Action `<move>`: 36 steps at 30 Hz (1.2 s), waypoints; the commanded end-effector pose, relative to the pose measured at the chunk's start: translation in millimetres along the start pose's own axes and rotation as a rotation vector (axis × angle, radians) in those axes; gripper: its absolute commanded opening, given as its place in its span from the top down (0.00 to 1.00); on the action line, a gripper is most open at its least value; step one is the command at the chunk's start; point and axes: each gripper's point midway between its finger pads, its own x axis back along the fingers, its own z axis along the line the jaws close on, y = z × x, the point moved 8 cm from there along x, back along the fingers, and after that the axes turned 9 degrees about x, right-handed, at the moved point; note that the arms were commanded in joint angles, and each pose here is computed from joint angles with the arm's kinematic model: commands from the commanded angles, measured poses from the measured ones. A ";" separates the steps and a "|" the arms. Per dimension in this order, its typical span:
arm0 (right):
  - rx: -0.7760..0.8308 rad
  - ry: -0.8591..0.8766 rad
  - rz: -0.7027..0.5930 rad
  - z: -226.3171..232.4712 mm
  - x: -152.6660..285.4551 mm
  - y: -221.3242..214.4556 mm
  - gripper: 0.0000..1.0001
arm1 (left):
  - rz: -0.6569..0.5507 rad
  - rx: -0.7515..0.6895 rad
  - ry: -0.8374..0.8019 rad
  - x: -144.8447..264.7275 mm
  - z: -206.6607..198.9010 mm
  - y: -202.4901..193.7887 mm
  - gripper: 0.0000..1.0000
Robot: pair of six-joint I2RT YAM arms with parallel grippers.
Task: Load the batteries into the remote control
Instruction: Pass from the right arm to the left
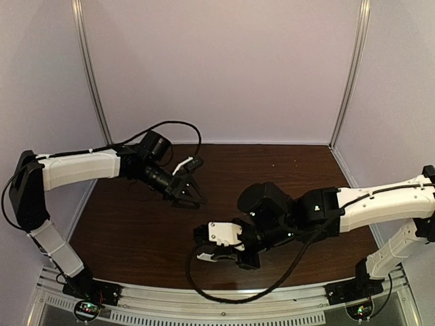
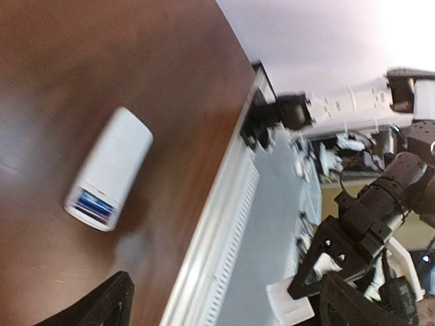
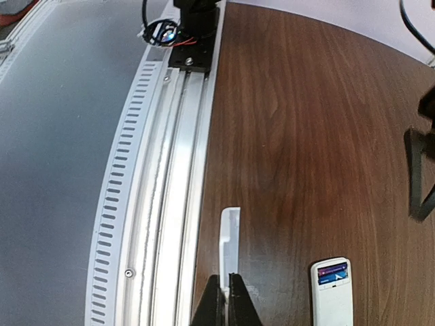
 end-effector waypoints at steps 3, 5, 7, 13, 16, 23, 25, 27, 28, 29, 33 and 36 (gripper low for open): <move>-0.366 -0.093 -0.272 -64.3 44.7 -8.0 1.00 | -0.593 -0.268 0.320 86.3 -42.2 20.6 0.03; -0.475 -0.110 -0.323 -82.1 53.2 -17.4 1.00 | -0.733 -0.320 0.397 102.9 -49.4 14.9 0.03; -0.574 -0.115 -0.392 -96.4 61.4 -25.5 1.00 | -0.867 -0.378 0.438 118.0 -57.1 4.9 0.03; -0.862 -0.068 -0.629 -123.9 70.1 -50.1 1.00 | -1.001 -0.646 0.454 129.6 -67.3 -22.0 0.03; -0.956 -0.008 -0.705 -130.1 65.0 -56.1 1.00 | -0.984 -0.836 0.496 114.6 -71.0 -36.6 0.03; -1.048 0.132 -0.828 -130.3 47.9 -62.4 1.00 | -0.689 -1.270 0.680 39.2 -73.4 -49.8 0.03; -1.055 0.140 -0.841 -129.8 45.5 -64.6 1.00 | -0.638 -1.305 0.681 29.0 -71.2 -46.5 0.06; -1.059 0.146 -0.843 -130.0 43.2 -65.5 1.00 | -0.598 -1.335 0.679 20.2 -69.5 -43.4 0.09; -1.060 0.147 -0.842 -130.2 42.2 -65.6 1.00 | -0.578 -1.349 0.685 16.5 -68.3 -41.6 0.10; -1.061 0.148 -0.842 -130.2 41.6 -66.1 1.00 | -0.558 -1.369 0.684 11.5 -68.8 -41.0 0.11; -1.081 0.164 -0.848 -129.4 37.4 -68.9 1.00 | -0.512 -1.410 0.714 -1.0 -66.8 -34.1 0.15; -1.098 0.178 -0.859 -127.8 33.9 -72.3 1.00 | -0.524 -1.434 0.708 -2.4 -70.2 -30.4 0.17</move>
